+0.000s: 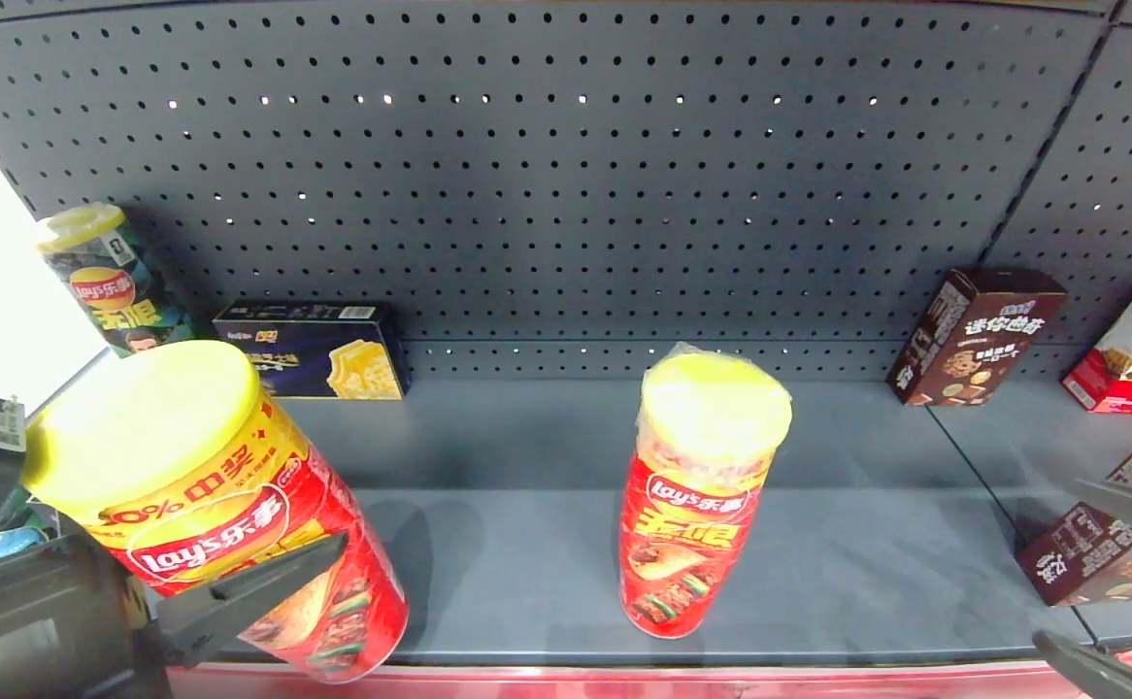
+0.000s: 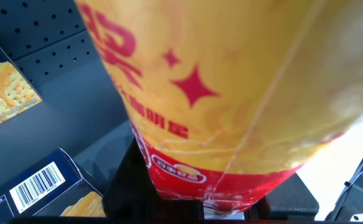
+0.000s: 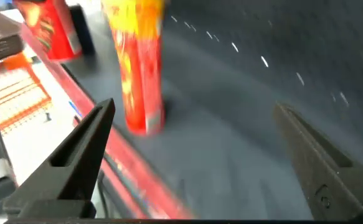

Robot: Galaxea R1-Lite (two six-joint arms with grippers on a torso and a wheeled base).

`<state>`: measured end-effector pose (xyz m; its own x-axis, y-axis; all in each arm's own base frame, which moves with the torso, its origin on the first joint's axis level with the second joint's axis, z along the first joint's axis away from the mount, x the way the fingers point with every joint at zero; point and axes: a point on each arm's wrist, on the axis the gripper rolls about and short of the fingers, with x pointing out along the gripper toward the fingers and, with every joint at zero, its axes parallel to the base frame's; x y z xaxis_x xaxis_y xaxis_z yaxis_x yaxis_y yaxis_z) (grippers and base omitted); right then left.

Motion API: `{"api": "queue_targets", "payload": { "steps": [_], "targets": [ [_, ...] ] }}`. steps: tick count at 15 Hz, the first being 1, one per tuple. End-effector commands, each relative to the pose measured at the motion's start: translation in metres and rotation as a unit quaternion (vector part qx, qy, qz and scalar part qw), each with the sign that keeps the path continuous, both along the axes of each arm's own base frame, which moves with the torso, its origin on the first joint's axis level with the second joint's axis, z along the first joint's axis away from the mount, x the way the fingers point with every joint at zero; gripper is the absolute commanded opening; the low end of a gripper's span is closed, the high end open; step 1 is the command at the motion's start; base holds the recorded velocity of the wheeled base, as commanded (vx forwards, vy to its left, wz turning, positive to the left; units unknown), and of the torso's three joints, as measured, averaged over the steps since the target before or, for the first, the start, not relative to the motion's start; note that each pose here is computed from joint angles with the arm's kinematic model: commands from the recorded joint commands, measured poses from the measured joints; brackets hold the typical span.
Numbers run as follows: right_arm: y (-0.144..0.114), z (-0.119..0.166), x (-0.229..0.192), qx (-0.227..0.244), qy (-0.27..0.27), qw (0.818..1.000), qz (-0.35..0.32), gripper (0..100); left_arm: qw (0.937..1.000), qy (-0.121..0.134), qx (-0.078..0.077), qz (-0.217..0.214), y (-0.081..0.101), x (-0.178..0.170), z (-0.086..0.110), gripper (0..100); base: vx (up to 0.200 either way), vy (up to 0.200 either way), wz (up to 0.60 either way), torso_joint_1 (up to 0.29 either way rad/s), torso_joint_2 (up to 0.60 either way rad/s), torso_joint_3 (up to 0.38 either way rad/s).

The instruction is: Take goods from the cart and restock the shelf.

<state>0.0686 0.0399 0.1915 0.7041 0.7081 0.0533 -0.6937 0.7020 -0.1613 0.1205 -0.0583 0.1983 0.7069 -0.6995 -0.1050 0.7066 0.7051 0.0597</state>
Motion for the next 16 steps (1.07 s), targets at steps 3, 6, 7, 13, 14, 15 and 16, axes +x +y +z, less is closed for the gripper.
{"api": "queue_targets", "payload": {
  "steps": [3, 6, 7, 13, 14, 15, 16],
  "targets": [
    [-0.039, -0.067, -0.077, 0.019, 0.012, 0.995, -0.096, 100, 1.0000, -0.007, -0.002, -0.001, 0.001, -0.003, 0.002, 0, 0.000, 0.000, 0.00, 0.000, 0.00, 0.000],
    [-0.050, -0.100, -0.097, 0.041, 0.051, 0.988, -0.142, 100, 1.0000, -0.008, -0.002, -0.004, 0.000, -0.003, 0.002, 0, 0.000, 0.000, 0.00, 0.000, 0.00, 0.000],
    [-0.051, -0.107, -0.094, 0.048, 0.073, 0.980, -0.179, 100, 1.0000, -0.008, -0.002, -0.004, 0.000, -0.003, 0.002, 0, 0.000, 0.000, 0.00, 0.000, 0.00, 0.000],
    [-0.050, -0.116, -0.089, 0.045, 0.062, 0.976, -0.204, 100, 0.9999, -0.015, -0.006, -0.004, 0.002, -0.006, 0.004, 0, 0.000, 0.000, 0.00, 0.000, 0.00, 0.000],
    [-0.050, -0.116, -0.089, 0.045, 0.063, 0.976, -0.203, 100, 0.9998, -0.016, -0.006, -0.004, 0.002, -0.007, 0.004, 0, 0.000, 0.000, 0.00, 0.000, 0.00, 0.000],
    [-0.050, -0.116, -0.089, 0.046, 0.064, 0.976, -0.203, 100, 0.9998, -0.016, -0.006, -0.005, 0.002, -0.007, 0.004, 0, 0.000, 0.000, 0.00, 0.000, 0.00, 0.000],
    [-0.050, -0.116, -0.089, 0.046, 0.064, 0.976, -0.203, 100, 0.9999, -0.015, -0.007, -0.005, 0.002, -0.007, 0.004, 0, 0.000, 0.000, 0.00, 0.000, 0.00, 0.000]
  ]
}}
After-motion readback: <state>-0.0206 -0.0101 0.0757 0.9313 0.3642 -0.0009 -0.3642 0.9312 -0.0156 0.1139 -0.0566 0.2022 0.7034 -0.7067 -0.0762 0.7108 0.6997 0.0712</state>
